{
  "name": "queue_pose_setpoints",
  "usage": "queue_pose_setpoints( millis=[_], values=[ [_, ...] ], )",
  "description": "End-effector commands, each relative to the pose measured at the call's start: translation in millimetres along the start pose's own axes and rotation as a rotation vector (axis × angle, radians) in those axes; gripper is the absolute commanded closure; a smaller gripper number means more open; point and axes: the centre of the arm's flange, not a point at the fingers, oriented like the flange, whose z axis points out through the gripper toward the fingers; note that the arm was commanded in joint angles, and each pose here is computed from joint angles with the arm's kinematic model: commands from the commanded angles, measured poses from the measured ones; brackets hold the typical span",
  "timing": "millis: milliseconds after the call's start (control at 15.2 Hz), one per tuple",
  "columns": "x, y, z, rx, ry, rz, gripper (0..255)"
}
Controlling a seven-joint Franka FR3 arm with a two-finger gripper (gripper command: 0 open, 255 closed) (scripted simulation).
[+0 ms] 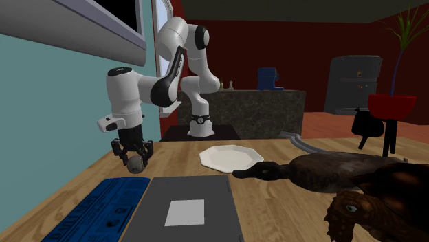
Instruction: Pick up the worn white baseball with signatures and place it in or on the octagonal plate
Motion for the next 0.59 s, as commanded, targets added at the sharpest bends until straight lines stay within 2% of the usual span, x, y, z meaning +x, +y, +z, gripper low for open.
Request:
queue_pose_setpoints(
  millis=[0, 396, 528],
  values=[
    [0, 0, 0, 0.000, -0.001, 0.000, 255],
    [0, 0, 0, 0.000, -0.001, 0.000, 255],
    [-2, 0, -10, 0.000, -0.001, 0.000, 255]
  ],
)
